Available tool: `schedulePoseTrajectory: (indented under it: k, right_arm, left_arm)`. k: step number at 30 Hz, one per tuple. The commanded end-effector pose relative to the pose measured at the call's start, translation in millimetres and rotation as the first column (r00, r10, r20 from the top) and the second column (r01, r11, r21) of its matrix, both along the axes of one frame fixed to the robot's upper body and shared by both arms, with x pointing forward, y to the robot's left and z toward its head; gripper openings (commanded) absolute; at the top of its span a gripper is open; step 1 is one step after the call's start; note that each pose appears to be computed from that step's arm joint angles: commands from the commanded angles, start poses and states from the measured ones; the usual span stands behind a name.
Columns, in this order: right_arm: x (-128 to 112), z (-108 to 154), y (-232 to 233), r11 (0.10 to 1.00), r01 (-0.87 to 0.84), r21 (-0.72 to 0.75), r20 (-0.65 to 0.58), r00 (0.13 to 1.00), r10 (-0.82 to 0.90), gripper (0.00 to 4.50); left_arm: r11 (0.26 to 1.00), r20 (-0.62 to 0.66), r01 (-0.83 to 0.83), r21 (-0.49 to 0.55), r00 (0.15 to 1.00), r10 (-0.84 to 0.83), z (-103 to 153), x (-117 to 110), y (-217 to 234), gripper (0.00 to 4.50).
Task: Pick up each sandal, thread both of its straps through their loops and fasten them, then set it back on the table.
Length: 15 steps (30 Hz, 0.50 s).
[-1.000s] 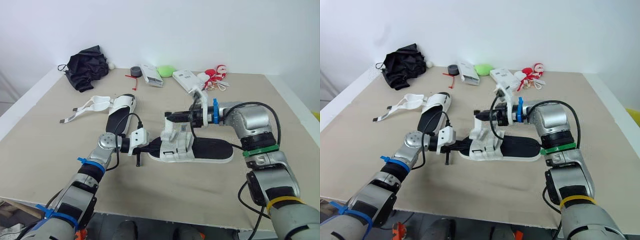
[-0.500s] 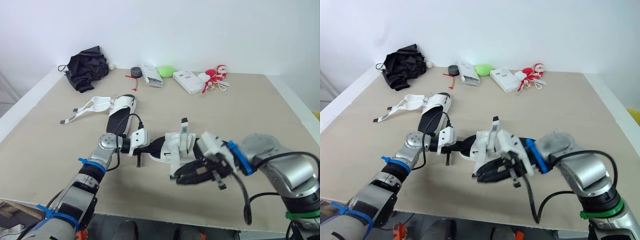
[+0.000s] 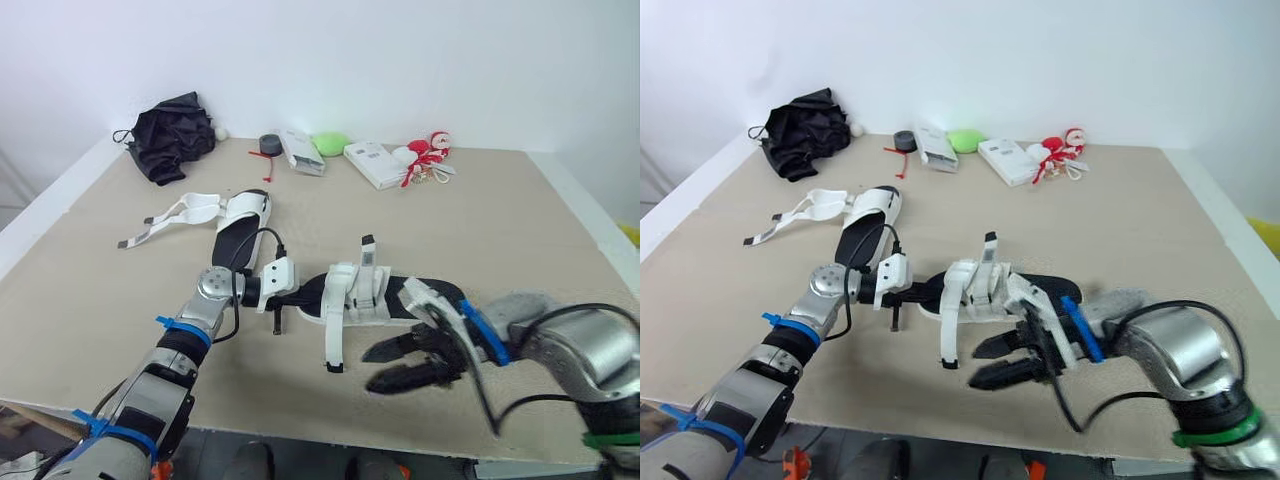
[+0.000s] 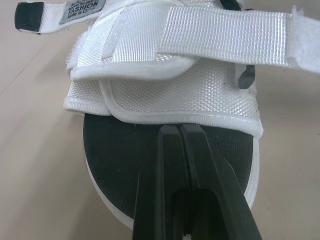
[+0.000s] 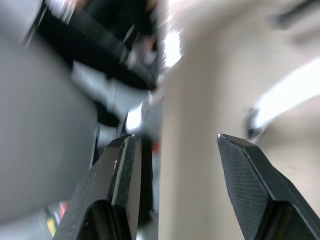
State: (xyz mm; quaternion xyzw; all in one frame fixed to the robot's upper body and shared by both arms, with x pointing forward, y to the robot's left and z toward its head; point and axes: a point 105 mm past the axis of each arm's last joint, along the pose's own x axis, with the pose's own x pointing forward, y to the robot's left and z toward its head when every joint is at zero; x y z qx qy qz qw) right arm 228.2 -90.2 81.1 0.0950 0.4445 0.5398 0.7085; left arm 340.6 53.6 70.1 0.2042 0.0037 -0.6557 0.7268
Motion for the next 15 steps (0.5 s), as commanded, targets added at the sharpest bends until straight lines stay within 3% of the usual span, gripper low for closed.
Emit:
schedulePoseTrajectory:
  k: [1,11,12,13,15]
  right_arm:
    - [12,10,3,0.998,0.062,0.015,0.014,0.998,-0.062,2.66]
    - [17,16,18,0.998,0.050,0.039,0.050,0.997,-0.052,2.66]
    - [17,16,21,0.998,0.049,0.044,0.050,0.997,-0.052,2.29]
    - [18,16,23,0.998,0.048,0.048,0.053,0.997,-0.051,2.29]
    - [17,17,25,0.997,0.044,0.057,0.055,0.997,-0.047,1.50]
  left_arm:
    - [0.957,-0.331,0.013,0.291,0.940,0.088,-102,-46,38,0.00]
    - [0.958,-0.332,0.002,0.285,0.938,0.096,-102,-46,38,0.00]
    - [0.959,-0.332,0.001,0.285,0.938,0.097,-102,-46,38,0.00]
    - [0.959,-0.333,0.001,0.284,0.938,0.098,-102,-46,38,0.00]
    - [0.959,-0.333,0.000,0.284,0.938,0.099,-102,-46,38,0.00]
